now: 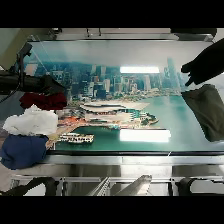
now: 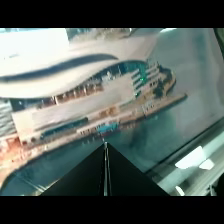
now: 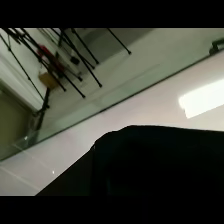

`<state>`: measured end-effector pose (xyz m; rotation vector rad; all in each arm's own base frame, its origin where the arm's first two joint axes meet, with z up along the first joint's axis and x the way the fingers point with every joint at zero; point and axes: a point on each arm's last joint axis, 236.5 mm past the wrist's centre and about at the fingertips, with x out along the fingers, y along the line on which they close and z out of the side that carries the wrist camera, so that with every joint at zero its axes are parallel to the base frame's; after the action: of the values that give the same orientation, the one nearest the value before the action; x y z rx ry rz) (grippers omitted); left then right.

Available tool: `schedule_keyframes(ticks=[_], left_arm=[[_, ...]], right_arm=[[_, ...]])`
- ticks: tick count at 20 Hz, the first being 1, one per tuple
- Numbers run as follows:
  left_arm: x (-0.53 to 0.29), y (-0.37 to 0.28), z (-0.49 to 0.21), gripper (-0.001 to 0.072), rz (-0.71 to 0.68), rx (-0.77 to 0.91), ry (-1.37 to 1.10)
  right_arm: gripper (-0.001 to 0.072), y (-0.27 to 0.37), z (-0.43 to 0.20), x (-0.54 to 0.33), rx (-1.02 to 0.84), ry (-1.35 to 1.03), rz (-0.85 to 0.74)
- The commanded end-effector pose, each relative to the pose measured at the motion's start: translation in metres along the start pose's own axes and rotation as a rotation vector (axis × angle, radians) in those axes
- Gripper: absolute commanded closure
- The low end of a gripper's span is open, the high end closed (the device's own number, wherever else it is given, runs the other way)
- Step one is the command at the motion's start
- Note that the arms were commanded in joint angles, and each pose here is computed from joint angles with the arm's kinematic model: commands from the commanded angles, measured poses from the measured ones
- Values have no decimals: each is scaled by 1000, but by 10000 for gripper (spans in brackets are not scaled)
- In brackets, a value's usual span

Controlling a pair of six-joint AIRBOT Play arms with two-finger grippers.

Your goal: Fold the shirts.

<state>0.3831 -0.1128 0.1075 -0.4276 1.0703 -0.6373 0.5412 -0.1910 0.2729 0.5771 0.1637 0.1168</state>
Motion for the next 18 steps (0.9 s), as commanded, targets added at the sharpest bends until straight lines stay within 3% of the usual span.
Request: schedule_keyframes(ticks=[1,4,7,11,18], left_arm=[[0,5,13,693,23,3,-54],[0,6,13,692,23,3,-53],[0,5,11,693,21,3,-47],[0,5,10,693,18,4,-40],[1,0,-2,693,-2,23,9]], right_arm=[[689,-12,8,9,-95,-38,-18],[696,-36,-36,3,-153,160,-101],[696,-43,-93,-20,17,414,-134],[696,-19,-92,-54,120,476,-154],[696,-64,-139,-142,216,724,-535]])
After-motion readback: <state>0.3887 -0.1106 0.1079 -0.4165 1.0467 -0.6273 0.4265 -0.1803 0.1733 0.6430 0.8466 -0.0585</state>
